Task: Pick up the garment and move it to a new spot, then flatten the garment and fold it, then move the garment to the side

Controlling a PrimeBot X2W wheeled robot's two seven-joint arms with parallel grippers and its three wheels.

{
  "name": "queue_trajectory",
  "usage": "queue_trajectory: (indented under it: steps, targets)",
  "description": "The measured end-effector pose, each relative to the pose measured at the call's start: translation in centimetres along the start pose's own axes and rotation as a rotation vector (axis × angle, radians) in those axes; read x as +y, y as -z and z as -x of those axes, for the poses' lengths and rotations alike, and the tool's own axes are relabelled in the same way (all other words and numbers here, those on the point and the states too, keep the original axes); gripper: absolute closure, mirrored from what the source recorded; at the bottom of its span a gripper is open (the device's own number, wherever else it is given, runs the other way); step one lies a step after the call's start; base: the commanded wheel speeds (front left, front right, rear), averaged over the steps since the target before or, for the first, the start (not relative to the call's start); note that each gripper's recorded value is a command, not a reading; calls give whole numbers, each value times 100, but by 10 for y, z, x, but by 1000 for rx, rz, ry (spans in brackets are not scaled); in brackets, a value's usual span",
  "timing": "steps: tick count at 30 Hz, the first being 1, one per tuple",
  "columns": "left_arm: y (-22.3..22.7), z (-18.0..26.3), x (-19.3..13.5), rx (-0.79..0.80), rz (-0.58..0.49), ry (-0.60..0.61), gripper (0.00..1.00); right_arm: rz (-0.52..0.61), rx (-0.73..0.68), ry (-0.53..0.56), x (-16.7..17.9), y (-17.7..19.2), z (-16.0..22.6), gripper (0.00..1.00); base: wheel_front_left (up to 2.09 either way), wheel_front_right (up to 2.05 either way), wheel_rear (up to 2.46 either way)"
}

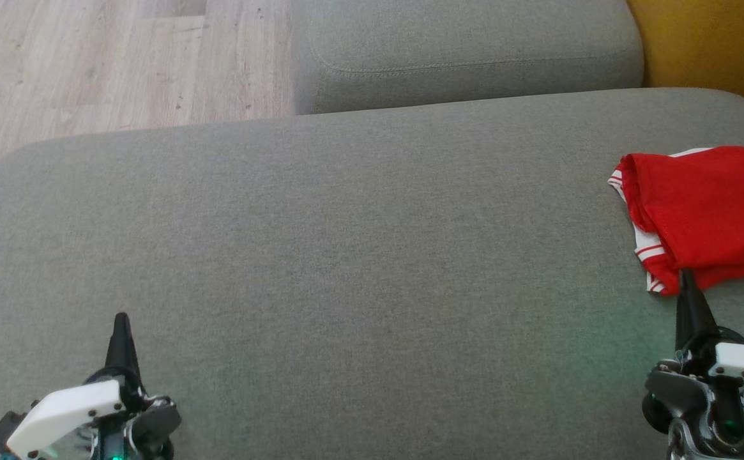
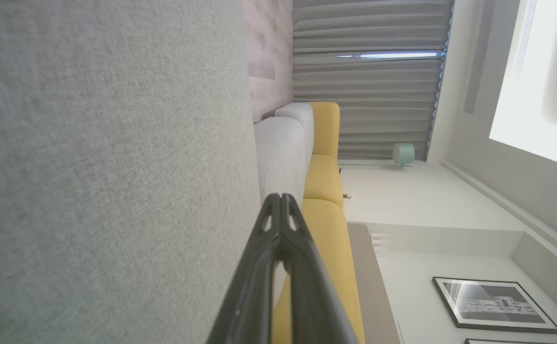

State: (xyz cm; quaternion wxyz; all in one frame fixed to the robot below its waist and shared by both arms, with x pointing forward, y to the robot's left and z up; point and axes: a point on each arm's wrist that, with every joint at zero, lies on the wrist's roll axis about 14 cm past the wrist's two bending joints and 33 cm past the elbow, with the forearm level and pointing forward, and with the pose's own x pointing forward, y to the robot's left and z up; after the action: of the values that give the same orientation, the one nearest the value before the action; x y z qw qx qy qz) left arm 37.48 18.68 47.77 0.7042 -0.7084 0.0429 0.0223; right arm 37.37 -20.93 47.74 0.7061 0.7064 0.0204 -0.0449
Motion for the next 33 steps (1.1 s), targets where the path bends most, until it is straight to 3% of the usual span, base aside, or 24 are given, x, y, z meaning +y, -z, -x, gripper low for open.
queue_trajectory:
  steps: [33]
  targets:
    - [-2,0,0,-7,8,1,100,-9,3,0,0,1,0,100,0,0,0]
